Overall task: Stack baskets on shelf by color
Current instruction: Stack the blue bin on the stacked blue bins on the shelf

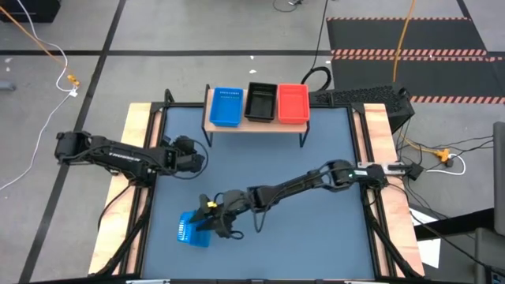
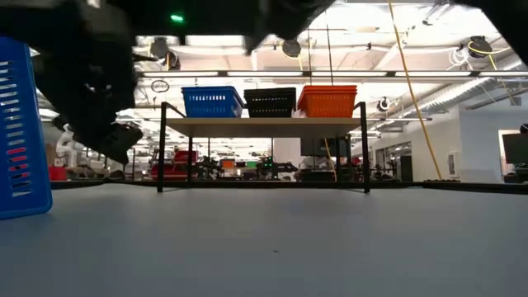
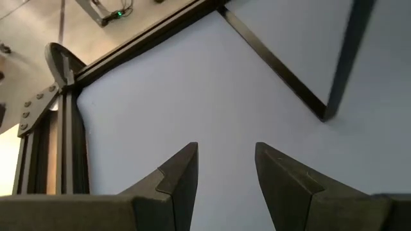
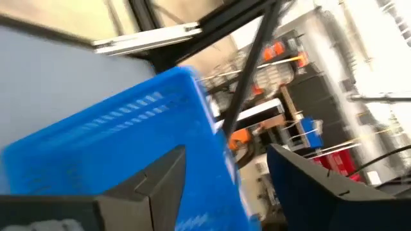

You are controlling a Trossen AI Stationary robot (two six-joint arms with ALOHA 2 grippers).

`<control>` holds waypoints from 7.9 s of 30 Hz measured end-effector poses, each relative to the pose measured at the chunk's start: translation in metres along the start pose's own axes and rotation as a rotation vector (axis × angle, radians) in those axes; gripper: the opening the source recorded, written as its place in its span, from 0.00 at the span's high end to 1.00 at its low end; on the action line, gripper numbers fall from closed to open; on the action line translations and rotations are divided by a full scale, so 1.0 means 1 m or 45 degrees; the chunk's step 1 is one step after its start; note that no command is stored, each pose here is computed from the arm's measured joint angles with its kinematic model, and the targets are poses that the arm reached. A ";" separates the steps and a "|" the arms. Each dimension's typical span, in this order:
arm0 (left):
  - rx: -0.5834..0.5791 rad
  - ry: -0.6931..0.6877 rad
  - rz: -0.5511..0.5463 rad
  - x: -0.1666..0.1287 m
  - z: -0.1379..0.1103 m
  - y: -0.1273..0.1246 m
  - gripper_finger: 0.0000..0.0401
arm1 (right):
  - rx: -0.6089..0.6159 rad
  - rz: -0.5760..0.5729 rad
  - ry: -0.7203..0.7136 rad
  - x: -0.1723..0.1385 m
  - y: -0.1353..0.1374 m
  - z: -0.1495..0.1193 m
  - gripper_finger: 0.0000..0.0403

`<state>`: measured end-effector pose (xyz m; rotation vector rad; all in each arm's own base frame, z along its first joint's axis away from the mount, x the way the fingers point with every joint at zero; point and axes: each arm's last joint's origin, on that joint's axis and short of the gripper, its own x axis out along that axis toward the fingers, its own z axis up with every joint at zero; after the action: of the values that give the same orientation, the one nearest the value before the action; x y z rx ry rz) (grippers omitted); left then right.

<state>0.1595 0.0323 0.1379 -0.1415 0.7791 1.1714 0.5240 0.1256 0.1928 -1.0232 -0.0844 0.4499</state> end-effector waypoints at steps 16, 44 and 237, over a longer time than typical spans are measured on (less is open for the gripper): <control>0.007 0.066 0.015 0.004 -0.001 0.004 0.61 | 0.019 0.020 0.221 0.027 0.009 -0.023 0.77; 0.255 0.044 -0.322 -0.008 0.000 -0.017 0.61 | 0.871 0.109 1.352 -0.149 -0.121 0.004 1.00; 0.456 -0.183 -0.379 -0.045 0.195 0.010 0.53 | 1.291 -0.846 0.041 -0.326 -0.035 -0.010 0.68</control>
<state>0.2362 0.0962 0.3119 0.1205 0.7969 0.7389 0.2422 -0.0281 0.2625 0.0286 -0.1399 -0.1550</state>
